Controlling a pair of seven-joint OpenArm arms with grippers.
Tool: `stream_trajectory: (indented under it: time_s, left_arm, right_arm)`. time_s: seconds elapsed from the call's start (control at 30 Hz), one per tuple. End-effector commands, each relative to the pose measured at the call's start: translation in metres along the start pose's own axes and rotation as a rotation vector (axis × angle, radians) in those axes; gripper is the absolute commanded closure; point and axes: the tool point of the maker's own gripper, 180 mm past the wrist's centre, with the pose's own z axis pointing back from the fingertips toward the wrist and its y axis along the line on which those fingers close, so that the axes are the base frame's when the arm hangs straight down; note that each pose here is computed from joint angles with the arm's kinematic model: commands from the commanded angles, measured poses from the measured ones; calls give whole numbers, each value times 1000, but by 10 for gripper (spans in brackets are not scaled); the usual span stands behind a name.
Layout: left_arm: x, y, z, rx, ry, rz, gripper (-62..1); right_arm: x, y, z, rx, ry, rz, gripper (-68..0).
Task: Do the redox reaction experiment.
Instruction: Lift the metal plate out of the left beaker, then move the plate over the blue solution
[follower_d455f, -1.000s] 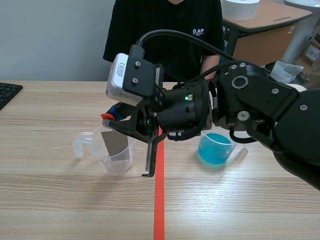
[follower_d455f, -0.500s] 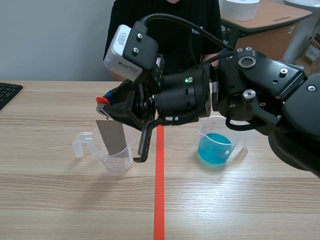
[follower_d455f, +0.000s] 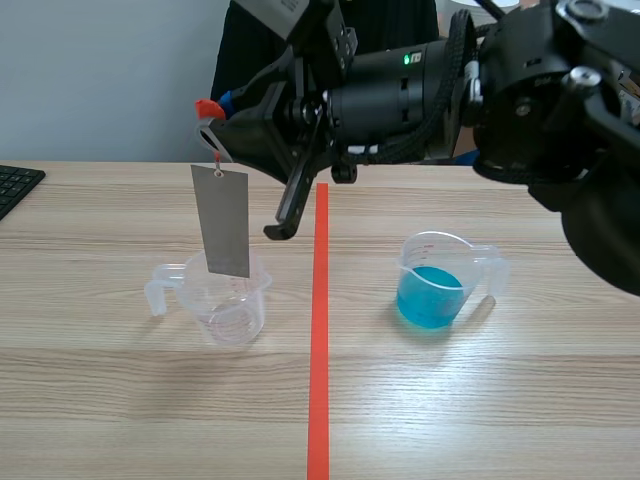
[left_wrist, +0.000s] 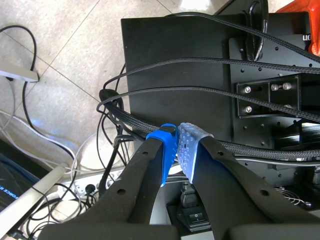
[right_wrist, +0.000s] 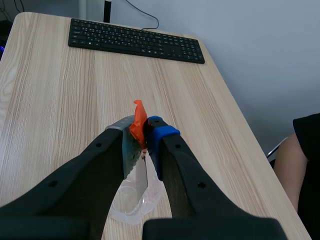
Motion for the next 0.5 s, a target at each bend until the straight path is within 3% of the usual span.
stream_trajectory:
  time_s: [0.0,0.13,0.47]
  left_arm:
    - [4,1,2,2,-15,1,-45]
    - [4,1,2,2,-15,1,-45]
    - [4,1,2,3,-16,1,-45]
  right_arm:
    - [21,-9,5,-17,-38,27,-13]
    - [26,-14,14,-25,5,35,-13]
    - [33,-45,46,-112,65,-25,-13]
